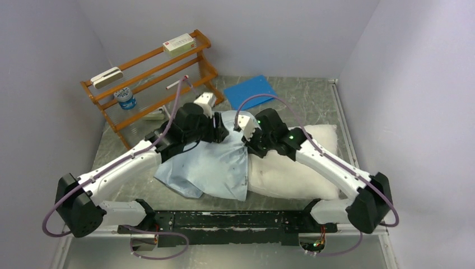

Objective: Put the pillow into the pillowcase

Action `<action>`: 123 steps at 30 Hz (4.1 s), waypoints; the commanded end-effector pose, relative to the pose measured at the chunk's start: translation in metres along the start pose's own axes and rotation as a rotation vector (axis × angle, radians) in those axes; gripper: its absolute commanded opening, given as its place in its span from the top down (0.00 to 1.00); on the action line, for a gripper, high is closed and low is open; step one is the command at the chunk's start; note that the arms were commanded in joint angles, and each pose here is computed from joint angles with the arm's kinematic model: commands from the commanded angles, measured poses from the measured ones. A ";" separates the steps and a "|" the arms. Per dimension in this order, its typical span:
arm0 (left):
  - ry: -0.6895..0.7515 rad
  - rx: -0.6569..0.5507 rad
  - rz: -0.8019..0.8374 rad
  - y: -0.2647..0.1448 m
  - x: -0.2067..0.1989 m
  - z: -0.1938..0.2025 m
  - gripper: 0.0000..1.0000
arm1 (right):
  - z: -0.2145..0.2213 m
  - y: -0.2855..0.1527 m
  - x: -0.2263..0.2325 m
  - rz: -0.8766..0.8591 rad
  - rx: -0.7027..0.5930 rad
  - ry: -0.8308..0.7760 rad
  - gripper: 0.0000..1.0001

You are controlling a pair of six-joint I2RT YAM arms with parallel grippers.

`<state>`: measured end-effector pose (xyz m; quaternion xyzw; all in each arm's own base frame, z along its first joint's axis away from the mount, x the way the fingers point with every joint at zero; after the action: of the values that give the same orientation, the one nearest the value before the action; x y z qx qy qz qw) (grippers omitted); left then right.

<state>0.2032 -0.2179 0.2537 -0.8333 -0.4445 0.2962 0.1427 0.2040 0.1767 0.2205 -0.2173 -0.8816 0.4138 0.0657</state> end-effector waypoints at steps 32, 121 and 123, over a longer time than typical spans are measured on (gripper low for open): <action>0.158 -0.459 0.500 -0.165 -0.076 -0.130 0.34 | -0.075 -0.144 -0.003 0.431 -0.959 0.751 1.00; 0.837 -0.554 0.185 -0.017 -0.007 -0.062 0.95 | -0.096 -0.134 -0.019 0.416 -1.288 1.066 1.00; 0.841 -0.564 0.258 -0.029 -0.010 -0.054 0.95 | -0.096 -0.131 -0.026 0.466 -1.320 1.122 1.00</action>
<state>0.2415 -0.2123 0.3072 -0.9018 -0.3788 -0.1921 0.0795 0.2021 0.1675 0.3241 -0.5542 -0.7668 -0.1434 0.2904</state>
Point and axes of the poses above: each gripper's point midway between its finger pads, its own y axis out along the fingers, its own x axis along the line the jaws close on, z = x × y, the point moved 10 cm from there along -y, back along the fingers, and after that the axes turned 2 degrees about y, right-handed, at the moved point
